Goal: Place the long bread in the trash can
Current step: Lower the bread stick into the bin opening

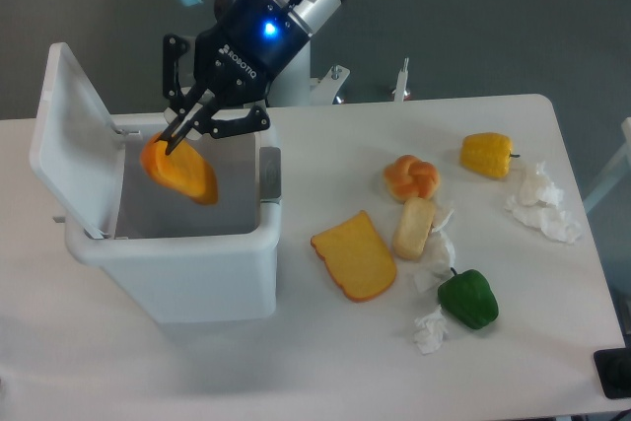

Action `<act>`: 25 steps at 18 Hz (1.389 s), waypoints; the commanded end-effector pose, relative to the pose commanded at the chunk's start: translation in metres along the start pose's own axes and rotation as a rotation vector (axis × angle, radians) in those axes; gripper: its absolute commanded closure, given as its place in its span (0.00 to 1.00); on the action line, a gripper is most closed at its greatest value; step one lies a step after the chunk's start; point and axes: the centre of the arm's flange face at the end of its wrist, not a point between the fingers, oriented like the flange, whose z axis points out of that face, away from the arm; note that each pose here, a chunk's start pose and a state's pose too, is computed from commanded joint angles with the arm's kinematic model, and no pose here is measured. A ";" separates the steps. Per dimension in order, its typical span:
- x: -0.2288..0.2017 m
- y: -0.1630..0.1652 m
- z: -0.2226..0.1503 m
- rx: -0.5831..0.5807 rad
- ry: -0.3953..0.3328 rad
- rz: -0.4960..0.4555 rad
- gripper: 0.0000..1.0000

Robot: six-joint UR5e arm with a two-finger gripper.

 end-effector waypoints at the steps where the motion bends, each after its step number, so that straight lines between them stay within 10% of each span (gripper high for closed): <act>1: -0.003 0.003 0.002 -0.004 0.001 -0.007 0.90; 25: -0.032 0.029 0.023 -0.042 0.020 -0.080 0.88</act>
